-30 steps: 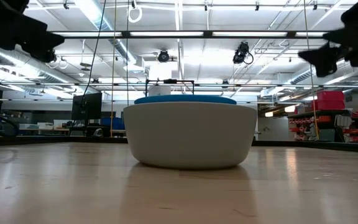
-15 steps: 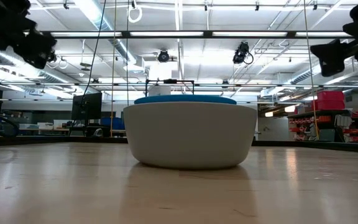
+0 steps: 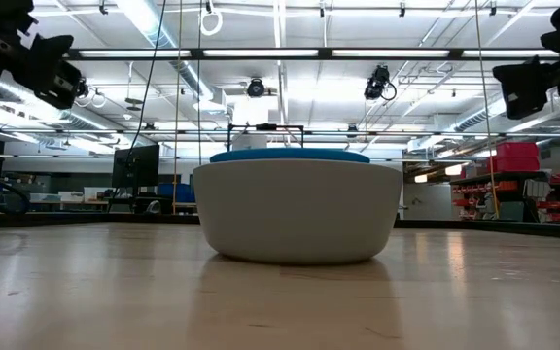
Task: Nest bowls inside each other
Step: Return to Home Position
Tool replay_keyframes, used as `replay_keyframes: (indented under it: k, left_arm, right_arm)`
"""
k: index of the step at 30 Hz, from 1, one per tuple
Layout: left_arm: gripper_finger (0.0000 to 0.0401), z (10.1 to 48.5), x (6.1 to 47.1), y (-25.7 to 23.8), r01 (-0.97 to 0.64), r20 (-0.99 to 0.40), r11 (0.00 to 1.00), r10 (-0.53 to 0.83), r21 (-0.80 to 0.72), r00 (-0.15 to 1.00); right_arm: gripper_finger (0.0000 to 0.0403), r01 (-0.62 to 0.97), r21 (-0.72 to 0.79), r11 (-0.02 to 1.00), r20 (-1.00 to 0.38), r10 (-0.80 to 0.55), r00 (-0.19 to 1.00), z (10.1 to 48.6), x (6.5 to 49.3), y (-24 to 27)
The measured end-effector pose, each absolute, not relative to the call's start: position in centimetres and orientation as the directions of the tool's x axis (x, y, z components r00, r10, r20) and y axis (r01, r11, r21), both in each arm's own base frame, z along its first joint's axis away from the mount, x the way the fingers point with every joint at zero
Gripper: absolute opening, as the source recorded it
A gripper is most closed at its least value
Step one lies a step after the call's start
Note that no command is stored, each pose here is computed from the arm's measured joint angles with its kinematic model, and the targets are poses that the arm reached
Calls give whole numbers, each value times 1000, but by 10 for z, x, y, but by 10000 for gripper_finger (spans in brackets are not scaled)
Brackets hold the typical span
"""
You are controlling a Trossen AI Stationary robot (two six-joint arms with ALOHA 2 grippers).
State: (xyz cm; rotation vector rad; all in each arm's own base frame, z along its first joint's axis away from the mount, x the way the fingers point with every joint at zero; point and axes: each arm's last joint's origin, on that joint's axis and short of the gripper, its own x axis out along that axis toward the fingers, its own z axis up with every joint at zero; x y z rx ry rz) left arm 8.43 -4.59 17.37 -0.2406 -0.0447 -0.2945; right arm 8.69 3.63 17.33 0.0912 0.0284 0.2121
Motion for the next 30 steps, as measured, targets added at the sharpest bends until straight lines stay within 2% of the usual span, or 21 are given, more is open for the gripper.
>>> replay_keyframes:
  k: [6,16,21,30]
  left_arm:
    - [206,173,84,-47,306,75,929,-297,-209,952]
    - [206,173,90,-34,152,70,973,-142,-175,987]
    - [206,171,94,-24,126,53,977,-119,-173,992]
    - [206,162,102,1,28,-55,973,-42,-230,998]
  right_arm:
    - [245,-225,96,970,-18,228,974,173,86,38]
    - [230,-238,97,966,-4,239,971,175,84,41]
    - [225,-244,99,965,2,245,969,175,84,42]
    - [224,-243,116,963,2,245,970,175,84,42]
